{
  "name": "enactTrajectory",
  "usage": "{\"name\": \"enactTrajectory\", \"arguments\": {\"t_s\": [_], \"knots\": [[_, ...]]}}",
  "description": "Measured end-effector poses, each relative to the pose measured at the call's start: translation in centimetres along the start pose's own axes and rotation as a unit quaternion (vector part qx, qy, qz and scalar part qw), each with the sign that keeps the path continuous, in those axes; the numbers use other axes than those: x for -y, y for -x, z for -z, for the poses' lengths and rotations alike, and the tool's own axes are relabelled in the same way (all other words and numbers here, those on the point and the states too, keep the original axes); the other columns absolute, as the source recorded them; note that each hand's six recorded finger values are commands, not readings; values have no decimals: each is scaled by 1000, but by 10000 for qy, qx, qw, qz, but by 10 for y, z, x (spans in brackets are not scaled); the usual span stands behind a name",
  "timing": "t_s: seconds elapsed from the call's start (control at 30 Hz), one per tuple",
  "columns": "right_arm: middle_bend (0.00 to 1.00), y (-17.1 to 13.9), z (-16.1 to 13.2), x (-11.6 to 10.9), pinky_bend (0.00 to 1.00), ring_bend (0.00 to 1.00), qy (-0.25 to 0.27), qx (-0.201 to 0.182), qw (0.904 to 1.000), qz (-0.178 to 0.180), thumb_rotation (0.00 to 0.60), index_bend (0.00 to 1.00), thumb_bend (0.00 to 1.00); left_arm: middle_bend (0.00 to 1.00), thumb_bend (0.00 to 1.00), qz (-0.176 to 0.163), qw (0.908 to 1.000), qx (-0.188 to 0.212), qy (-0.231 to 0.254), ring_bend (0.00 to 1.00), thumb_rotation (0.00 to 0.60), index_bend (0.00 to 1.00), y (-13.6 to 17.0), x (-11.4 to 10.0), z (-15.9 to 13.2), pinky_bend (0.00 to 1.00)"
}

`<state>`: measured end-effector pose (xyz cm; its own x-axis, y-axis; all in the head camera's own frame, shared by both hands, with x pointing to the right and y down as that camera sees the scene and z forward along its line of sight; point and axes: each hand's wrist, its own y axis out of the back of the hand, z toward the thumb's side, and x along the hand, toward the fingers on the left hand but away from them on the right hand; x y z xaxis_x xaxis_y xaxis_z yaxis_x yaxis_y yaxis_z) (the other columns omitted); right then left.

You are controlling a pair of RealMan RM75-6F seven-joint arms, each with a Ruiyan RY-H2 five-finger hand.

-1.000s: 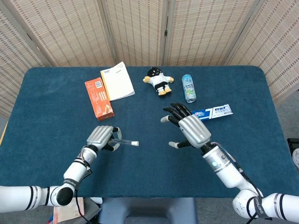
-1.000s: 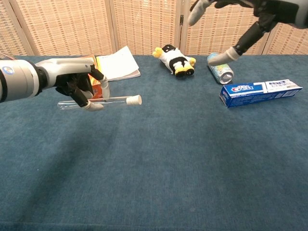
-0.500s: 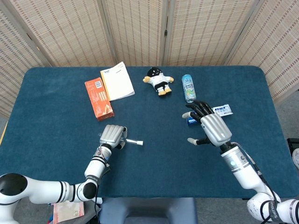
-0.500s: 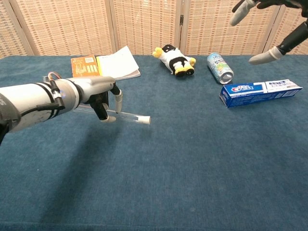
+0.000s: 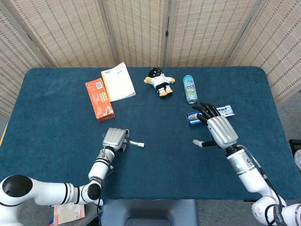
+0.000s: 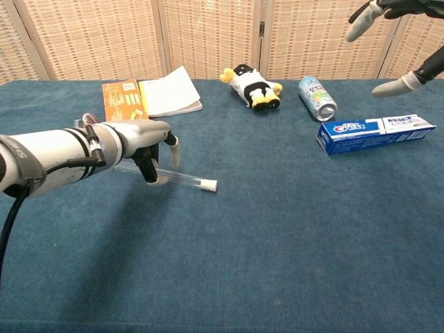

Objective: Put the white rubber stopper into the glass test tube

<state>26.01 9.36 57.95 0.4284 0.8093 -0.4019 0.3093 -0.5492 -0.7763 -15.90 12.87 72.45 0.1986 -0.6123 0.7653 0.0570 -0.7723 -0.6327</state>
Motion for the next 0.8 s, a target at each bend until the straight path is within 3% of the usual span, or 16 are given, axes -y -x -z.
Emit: {"name": "enactTrajectory", "arguments": {"t_s": [0.1,0.2,0.37,0.43,0.53,0.8], "knots": [[124,-2,3,-3,0,0,-12,44,10000,26,600,285,66,1000,366,37,10000,-2,-10,1000,600,179,3,-1,4,1000],[124,-6,10,-9,0,0,-124,128,9998,55,600,285,70,992,366,31,10000,9,60,1000,600,145,12,-6,10,1000],[129,-21,29,-19,12,0,-413,419,9983,-11,600,277,175,868,366,-242,9990,-20,367,908,600,179,35,-22,38,1000],[158,-30,39,-22,87,5,-465,576,9972,-70,600,270,229,814,366,-458,9977,-67,502,843,600,224,46,-30,55,986],[200,-44,54,-21,208,48,-423,789,9959,-138,600,270,316,714,366,-803,9947,-149,624,722,600,253,62,-38,84,867],[211,-88,86,-19,237,71,-702,1160,9904,-277,600,270,343,441,366,-1772,9799,-598,694,422,600,238,126,-37,177,551]]}}
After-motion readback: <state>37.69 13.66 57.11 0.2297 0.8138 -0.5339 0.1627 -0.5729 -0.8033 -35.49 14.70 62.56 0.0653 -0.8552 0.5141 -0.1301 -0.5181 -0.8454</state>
